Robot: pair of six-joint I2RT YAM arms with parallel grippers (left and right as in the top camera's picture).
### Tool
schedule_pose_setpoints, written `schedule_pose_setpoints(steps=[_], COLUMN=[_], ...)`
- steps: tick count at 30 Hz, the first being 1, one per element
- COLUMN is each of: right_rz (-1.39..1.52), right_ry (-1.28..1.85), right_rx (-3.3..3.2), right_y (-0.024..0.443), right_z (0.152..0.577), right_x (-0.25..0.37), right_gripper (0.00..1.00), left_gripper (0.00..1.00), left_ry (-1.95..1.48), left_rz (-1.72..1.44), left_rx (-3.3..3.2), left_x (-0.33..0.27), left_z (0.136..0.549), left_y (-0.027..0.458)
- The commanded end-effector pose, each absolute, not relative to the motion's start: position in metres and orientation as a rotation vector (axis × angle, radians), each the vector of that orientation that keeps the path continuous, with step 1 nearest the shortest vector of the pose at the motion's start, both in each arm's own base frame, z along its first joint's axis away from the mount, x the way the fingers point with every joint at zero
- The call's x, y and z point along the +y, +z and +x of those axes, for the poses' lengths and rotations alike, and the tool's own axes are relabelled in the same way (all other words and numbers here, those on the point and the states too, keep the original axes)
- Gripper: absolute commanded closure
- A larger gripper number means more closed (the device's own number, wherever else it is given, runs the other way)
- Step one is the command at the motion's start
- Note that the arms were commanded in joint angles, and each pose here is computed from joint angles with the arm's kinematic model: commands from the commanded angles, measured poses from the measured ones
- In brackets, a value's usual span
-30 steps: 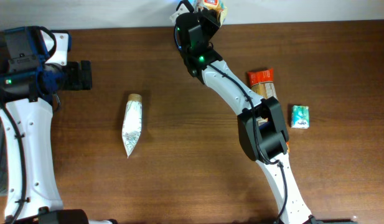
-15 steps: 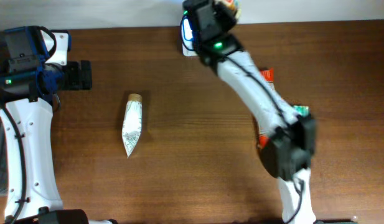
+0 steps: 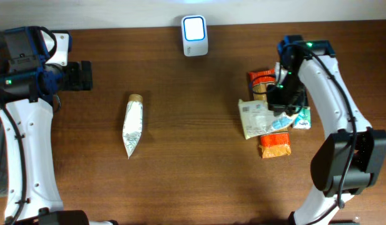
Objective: Scan the item barcode
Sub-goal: 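Drop the snack bag onto the spaghetti pack at right, then reach the right gripper left and grasp the white tube by its cap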
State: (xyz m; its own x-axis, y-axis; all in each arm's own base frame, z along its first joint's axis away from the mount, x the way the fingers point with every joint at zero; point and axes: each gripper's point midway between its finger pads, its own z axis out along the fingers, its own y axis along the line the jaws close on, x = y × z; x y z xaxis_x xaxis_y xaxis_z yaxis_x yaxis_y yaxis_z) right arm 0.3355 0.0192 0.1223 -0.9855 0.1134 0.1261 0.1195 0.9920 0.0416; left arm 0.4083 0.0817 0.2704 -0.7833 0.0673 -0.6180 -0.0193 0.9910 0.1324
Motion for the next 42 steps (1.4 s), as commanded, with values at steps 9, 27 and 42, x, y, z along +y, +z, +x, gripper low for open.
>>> schedule_pose_setpoints(steps=[9, 27, 42], right_rz=[-0.527, 0.478, 0.816], right_ry=[0.020, -0.892, -0.685], right_rx=[-3.064, -3.362, -3.401], right_y=[0.123, 0.188, 0.027], right_z=[0.346, 0.436, 0.396], right_x=[-0.074, 0.316, 0.471], right_gripper=[0.31, 0.01, 0.02], left_gripper=[0.01, 0.01, 0.01], left_ry=[0.169, 0.169, 0.169], left_rz=[0.053, 0.052, 0.053], left_rx=[2.460, 2.460, 2.460], left_x=[0.082, 0.082, 0.082], left_z=[0.409, 0.409, 0.409], left_y=[0.272, 0.272, 0.272])
